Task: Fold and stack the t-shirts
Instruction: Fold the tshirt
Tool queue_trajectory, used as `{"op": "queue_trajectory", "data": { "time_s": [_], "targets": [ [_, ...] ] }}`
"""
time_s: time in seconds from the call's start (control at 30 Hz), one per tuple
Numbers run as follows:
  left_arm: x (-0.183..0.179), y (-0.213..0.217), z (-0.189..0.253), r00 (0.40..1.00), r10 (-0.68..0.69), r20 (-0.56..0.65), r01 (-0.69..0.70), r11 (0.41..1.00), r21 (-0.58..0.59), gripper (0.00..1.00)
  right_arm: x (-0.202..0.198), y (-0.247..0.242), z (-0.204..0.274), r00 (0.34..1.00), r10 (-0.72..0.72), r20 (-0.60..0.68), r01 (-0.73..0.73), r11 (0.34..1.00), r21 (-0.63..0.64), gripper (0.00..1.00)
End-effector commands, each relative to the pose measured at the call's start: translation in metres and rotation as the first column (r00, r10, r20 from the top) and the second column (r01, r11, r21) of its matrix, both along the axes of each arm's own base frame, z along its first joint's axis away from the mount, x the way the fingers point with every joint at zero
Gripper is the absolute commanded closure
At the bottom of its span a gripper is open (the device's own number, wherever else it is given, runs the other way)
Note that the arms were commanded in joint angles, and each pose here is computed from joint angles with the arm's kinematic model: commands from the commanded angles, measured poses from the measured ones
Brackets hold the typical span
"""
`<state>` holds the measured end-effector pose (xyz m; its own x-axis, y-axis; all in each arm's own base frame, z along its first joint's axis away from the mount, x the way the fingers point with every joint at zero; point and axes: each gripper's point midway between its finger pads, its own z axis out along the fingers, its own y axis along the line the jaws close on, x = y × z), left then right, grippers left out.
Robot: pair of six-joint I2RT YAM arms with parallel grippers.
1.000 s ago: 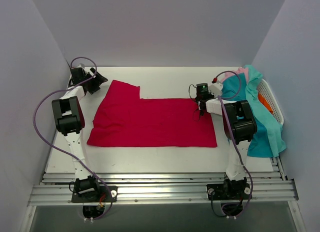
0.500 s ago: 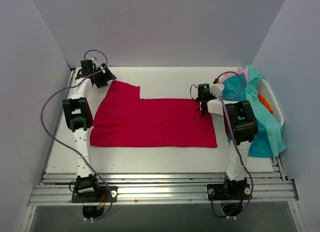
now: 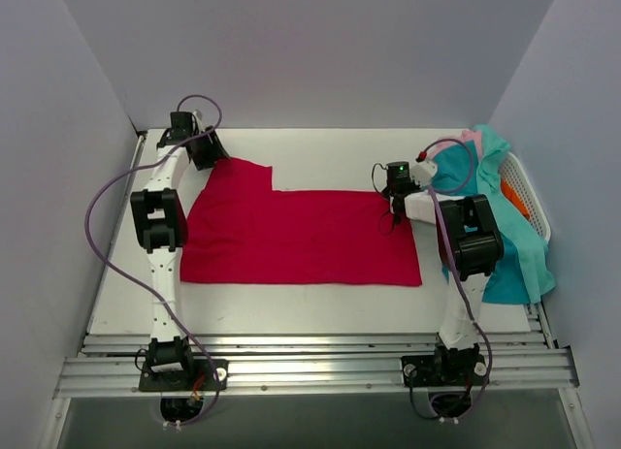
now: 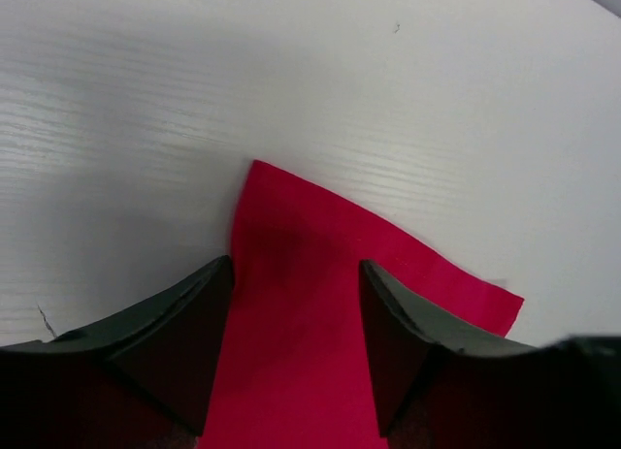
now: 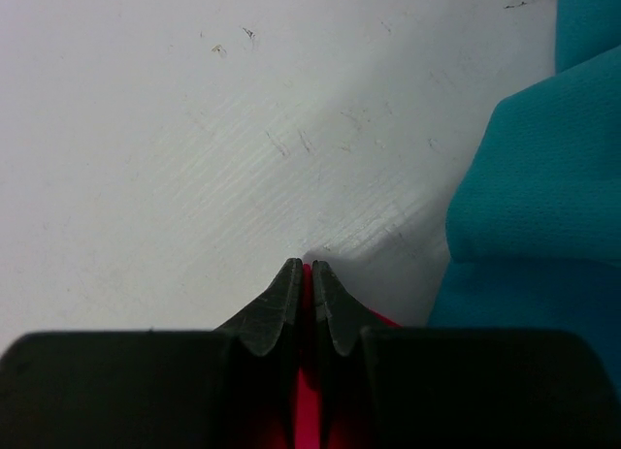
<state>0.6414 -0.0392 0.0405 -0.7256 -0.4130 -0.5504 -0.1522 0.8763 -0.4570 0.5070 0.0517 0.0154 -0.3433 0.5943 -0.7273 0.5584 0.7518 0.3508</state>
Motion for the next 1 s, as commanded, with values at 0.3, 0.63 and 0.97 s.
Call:
{"op": "queue_trajectory", "data": {
  "time_s": [0.3, 0.63, 0.97],
  "targets": [
    [-0.006, 0.000, -0.015, 0.998, -0.022, -0.057, 0.023, 1.000, 0.012, 0.71, -0.013, -0.009, 0.001, 0.999, -0.007, -0.038, 0.007, 1.000, -0.008, 1.00],
    [-0.003, -0.002, -0.004, 0.999, -0.031, -0.031, 0.032, 0.999, 0.024, 0.98, -0.013, -0.009, 0.001, 0.999, -0.005, -0.034, 0.005, 1.000, 0.002, 1.00],
    [-0.019, 0.003, 0.072, 0.996, -0.026, 0.081, 0.021, 0.998, 0.061, 0.98, -0.009, -0.008, 0.047, 0.999, -0.010, 0.046, 0.009, 1.000, 0.026, 1.00]
  ]
}}
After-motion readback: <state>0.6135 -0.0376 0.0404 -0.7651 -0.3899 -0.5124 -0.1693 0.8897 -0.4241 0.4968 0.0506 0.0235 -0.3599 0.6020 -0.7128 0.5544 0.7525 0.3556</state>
